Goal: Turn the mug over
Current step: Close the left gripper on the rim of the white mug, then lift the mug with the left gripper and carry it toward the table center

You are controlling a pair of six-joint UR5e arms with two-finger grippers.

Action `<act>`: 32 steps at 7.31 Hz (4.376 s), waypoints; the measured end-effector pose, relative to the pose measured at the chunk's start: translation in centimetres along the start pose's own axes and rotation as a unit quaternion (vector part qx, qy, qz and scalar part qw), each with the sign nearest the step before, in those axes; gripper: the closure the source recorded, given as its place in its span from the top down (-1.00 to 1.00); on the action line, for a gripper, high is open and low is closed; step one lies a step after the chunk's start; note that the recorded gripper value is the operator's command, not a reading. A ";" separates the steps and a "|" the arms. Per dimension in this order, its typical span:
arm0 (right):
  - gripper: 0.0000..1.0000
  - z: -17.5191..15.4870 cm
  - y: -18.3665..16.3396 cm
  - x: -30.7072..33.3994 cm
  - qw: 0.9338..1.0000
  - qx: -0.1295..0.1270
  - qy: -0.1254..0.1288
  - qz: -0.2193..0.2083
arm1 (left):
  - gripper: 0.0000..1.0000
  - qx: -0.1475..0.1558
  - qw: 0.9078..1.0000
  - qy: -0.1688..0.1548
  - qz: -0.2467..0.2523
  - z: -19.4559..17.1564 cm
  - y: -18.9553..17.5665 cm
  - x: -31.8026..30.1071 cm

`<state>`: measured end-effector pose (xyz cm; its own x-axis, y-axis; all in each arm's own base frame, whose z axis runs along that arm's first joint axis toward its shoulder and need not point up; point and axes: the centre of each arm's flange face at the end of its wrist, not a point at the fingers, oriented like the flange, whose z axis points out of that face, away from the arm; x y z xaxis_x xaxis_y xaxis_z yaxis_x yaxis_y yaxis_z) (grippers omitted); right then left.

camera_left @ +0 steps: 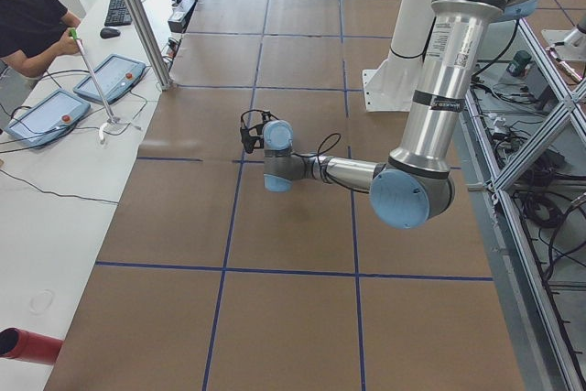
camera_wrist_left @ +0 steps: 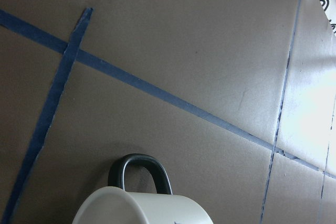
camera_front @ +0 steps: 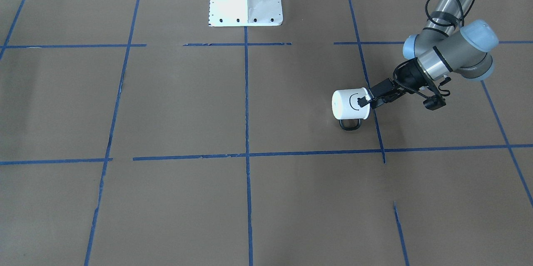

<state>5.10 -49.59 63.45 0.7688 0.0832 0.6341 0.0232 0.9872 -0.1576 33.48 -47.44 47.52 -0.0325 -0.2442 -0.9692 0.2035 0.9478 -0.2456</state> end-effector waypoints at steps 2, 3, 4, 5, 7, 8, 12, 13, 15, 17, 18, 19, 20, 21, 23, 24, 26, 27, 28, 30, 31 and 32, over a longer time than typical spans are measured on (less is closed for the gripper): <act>1.00 0.0 0.0 0.0 1.000 0.000 0.000 0.000 | 0.95 -0.009 1.000 -0.001 0.001 0.9 0.7 0.0; 1.00 0.0 0.0 0.0 1.000 0.000 0.000 0.000 | 0.85 -0.013 1.000 -0.002 0.002 1.4 1.0 0.1; 1.00 0.0 0.0 0.0 1.000 0.000 0.000 0.000 | 0.63 -0.018 1.000 -0.003 0.002 1.8 1.4 0.1; 1.00 0.0 0.0 0.0 1.000 0.000 0.000 0.000 | 0.27 -0.022 1.000 -0.003 0.002 2.1 1.7 0.0; 1.00 0.0 0.0 0.0 1.000 0.000 0.000 0.000 | -0.17 -0.027 1.000 -0.002 0.004 2.5 2.2 0.1; 1.00 0.0 0.0 0.0 1.000 0.000 0.000 0.000 | -0.18 -0.028 1.000 0.000 0.005 2.4 2.3 0.3; 1.00 0.0 0.0 0.0 1.000 0.000 0.000 0.000 | -0.20 -0.036 0.999 0.016 0.006 2.2 3.0 2.3; 1.00 0.0 0.0 0.0 1.000 0.000 0.000 0.000 | -0.41 -0.038 0.999 0.019 0.007 2.1 3.2 2.9; 1.00 0.0 0.0 0.0 1.000 0.000 0.000 0.000 | -1.00 -0.040 0.999 0.024 0.003 2.0 3.5 3.6; 1.00 0.0 0.0 0.0 1.000 0.000 0.000 0.000 | -1.00 -0.044 0.999 0.026 0.001 2.1 3.6 4.1; 1.00 0.0 0.0 0.0 1.000 0.000 0.000 0.000 | -1.00 -0.053 0.998 0.026 0.000 2.1 3.8 4.4; 1.00 0.0 0.0 0.0 1.000 0.000 0.000 0.000 | -1.00 -0.067 0.997 0.026 -0.004 2.1 4.1 5.1; 1.00 0.0 0.0 0.0 1.000 0.000 0.000 0.000 | -1.00 -0.079 0.997 0.025 -0.010 1.8 4.1 6.0; 1.00 0.0 0.0 0.0 1.000 0.000 0.000 0.000 | -1.00 -0.089 0.996 0.020 -0.013 1.6 3.9 7.5; 1.00 0.0 0.0 0.0 1.000 0.000 0.000 0.000 | -1.00 -0.095 0.995 0.006 -0.020 1.9 3.8 11.8; 1.00 0.0 0.0 0.0 1.000 0.000 0.000 0.000 | -1.00 -0.092 0.996 -0.003 -0.021 2.8 3.7 14.7; 1.00 0.0 0.0 0.0 1.000 0.000 0.000 0.000 | -1.00 -0.083 0.996 -0.033 -0.004 5.1 3.8 21.5; 1.00 0.0 0.0 0.0 1.000 0.000 0.000 0.000 | -1.00 -0.080 0.995 -0.052 0.008 6.1 4.1 24.5; 1.00 0.0 0.0 0.0 1.000 0.000 0.000 0.000 | -1.00 -0.073 0.994 -0.073 0.023 7.2 4.2 27.1; 1.00 0.0 0.0 0.0 1.000 0.000 0.000 0.000 | -1.00 -0.047 0.986 -0.146 0.069 11.4 6.0 33.7; 1.00 0.0 0.0 0.0 1.000 0.000 0.000 0.000 | -1.00 -0.033 0.975 -0.193 0.104 13.9 7.9 36.7; 1.00 0.0 0.0 0.0 1.000 0.000 0.000 0.000 | -1.00 -0.027 0.963 -0.228 0.144 15.4 9.5 38.2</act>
<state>5.10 -49.57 63.46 0.7688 0.0833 0.6340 0.0232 0.9872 -0.1579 49.23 -50.95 8.43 0.4526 -0.0222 -0.8914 0.0882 0.9959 0.0200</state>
